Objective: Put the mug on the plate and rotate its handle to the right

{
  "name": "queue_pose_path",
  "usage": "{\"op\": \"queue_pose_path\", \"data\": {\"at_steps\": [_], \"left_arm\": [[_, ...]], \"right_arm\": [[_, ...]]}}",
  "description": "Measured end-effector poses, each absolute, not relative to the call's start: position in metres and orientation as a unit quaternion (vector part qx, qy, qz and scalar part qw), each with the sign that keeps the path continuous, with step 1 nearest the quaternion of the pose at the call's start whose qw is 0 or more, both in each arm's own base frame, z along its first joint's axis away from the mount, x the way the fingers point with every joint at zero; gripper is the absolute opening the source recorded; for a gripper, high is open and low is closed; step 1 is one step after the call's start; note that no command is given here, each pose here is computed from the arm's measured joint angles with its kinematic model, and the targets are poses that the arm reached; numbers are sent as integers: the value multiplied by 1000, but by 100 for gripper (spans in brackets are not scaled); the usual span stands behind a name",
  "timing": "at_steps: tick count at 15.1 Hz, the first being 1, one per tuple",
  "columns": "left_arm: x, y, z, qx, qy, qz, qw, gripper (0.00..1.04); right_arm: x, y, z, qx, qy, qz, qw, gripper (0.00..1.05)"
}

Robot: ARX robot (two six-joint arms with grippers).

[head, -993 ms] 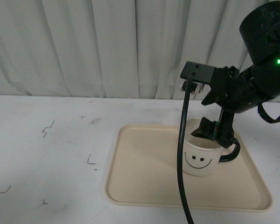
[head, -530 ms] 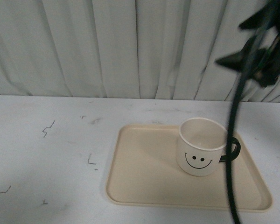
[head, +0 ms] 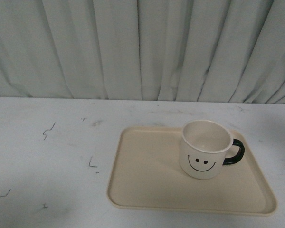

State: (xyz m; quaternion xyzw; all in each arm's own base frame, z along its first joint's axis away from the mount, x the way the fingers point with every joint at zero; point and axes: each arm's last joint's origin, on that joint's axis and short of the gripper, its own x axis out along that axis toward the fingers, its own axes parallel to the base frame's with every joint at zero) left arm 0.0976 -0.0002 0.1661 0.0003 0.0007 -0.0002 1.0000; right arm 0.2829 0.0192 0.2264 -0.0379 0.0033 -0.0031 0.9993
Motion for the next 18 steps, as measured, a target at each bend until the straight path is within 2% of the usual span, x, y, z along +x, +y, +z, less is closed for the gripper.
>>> {"op": "queue_pose_path", "data": {"at_steps": [2, 3, 4, 6, 11, 18], "left_arm": [[98, 0, 166, 0, 1, -2, 1000, 98], [98, 0, 166, 0, 1, -1, 1000, 98], [98, 0, 166, 0, 1, -1, 1000, 98], [98, 0, 166, 0, 1, -1, 1000, 98], [98, 0, 166, 0, 1, -2, 1000, 98], [98, 0, 166, 0, 1, -1, 1000, 98]], "right_arm": [[253, 16, 225, -14, -23, -2, 1000, 22], [240, 15, 211, -11, -6, 3, 1000, 9], [229, 13, 198, -9, 12, 6, 1000, 2], [210, -2, 195, -7, 1, -9, 1000, 2], [172, 0, 180, -7, 4, 0, 1000, 2], [141, 0, 163, -7, 7, 0, 1000, 2]]}}
